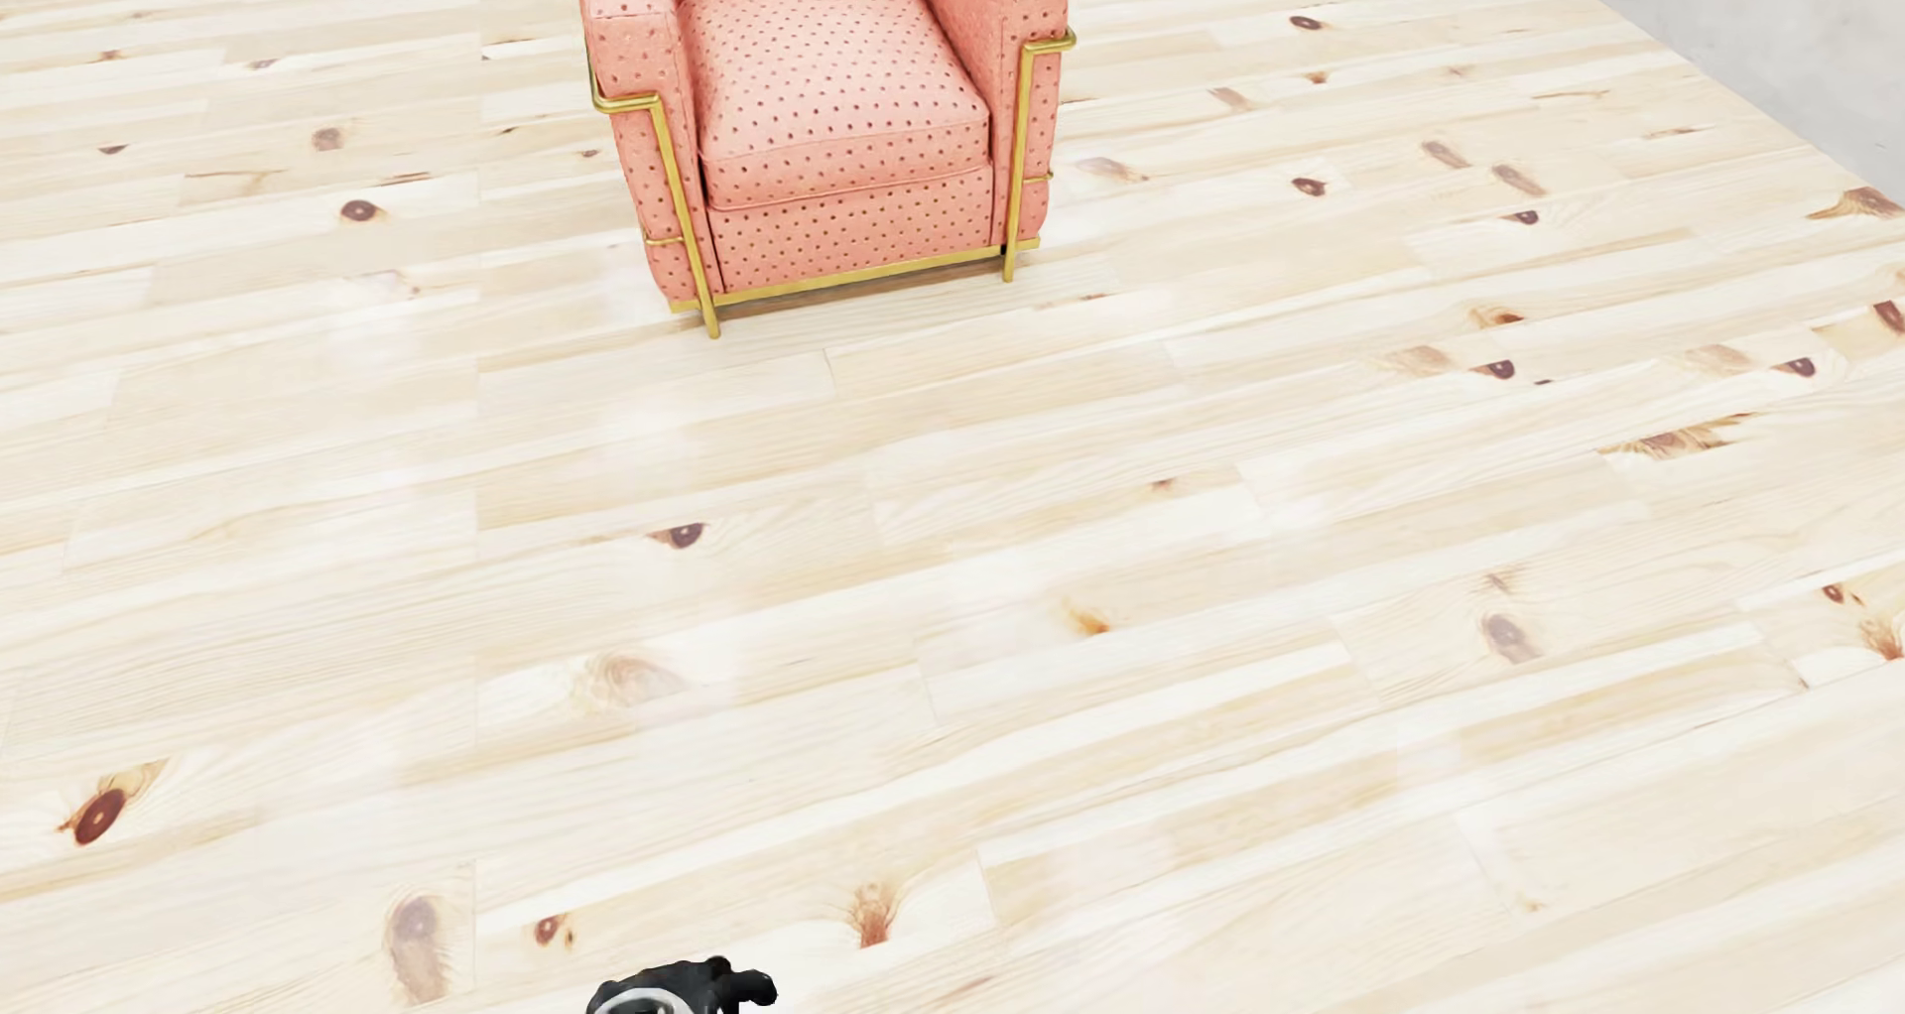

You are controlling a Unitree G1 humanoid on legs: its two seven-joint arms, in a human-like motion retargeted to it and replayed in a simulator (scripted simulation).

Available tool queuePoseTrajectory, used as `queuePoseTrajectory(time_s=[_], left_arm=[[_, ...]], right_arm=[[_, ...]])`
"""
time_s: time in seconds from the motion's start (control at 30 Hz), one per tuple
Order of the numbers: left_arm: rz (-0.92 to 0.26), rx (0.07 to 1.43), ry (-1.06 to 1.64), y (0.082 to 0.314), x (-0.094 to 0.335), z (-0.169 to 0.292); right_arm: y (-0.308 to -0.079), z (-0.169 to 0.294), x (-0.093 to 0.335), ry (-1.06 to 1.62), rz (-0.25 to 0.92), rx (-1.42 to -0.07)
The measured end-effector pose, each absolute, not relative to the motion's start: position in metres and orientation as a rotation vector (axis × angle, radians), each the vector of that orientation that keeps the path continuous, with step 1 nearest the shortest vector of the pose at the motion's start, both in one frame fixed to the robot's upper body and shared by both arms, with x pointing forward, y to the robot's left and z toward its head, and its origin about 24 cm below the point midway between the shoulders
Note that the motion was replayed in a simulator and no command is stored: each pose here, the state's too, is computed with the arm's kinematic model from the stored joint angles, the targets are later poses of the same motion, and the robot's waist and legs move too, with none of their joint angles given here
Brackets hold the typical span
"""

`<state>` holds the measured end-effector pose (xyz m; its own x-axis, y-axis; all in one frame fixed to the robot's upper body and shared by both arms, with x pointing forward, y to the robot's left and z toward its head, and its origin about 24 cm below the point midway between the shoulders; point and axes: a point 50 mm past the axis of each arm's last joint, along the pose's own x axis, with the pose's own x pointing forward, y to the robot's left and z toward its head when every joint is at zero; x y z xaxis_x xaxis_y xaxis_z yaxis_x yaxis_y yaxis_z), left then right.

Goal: Move towards the armchair

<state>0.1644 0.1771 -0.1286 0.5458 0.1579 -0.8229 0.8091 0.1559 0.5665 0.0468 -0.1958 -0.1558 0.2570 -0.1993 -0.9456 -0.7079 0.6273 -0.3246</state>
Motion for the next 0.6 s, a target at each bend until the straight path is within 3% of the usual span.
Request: queuePoseTrajectory(time_s=[0.13,0.2,0.3,0.37,0.47,0.6], left_arm=[[-0.496,1.380,0.492,0.132,0.237,-0.076],[-0.484,1.346,0.355,0.113,0.256,-0.054],[-0.519,1.374,0.249,0.101,0.263,-0.039],[-0.478,1.347,0.308,0.115,0.252,-0.047],[-0.339,1.261,0.588,0.150,0.211,-0.086],[-0.233,1.126,1.102,0.194,0.115,-0.141]], right_arm=[[-0.190,-0.154,0.025,1.301,0.338,-0.768],[-0.188,-0.153,0.018,1.317,0.294,-0.717],[-0.180,-0.155,0.015,1.327,0.325,-0.700],[-0.177,-0.157,0.024,1.331,0.355,-0.728],[-0.186,-0.153,0.051,1.279,0.277,-0.770],[-0.213,-0.125,0.114,1.041,0.137,-0.821]])
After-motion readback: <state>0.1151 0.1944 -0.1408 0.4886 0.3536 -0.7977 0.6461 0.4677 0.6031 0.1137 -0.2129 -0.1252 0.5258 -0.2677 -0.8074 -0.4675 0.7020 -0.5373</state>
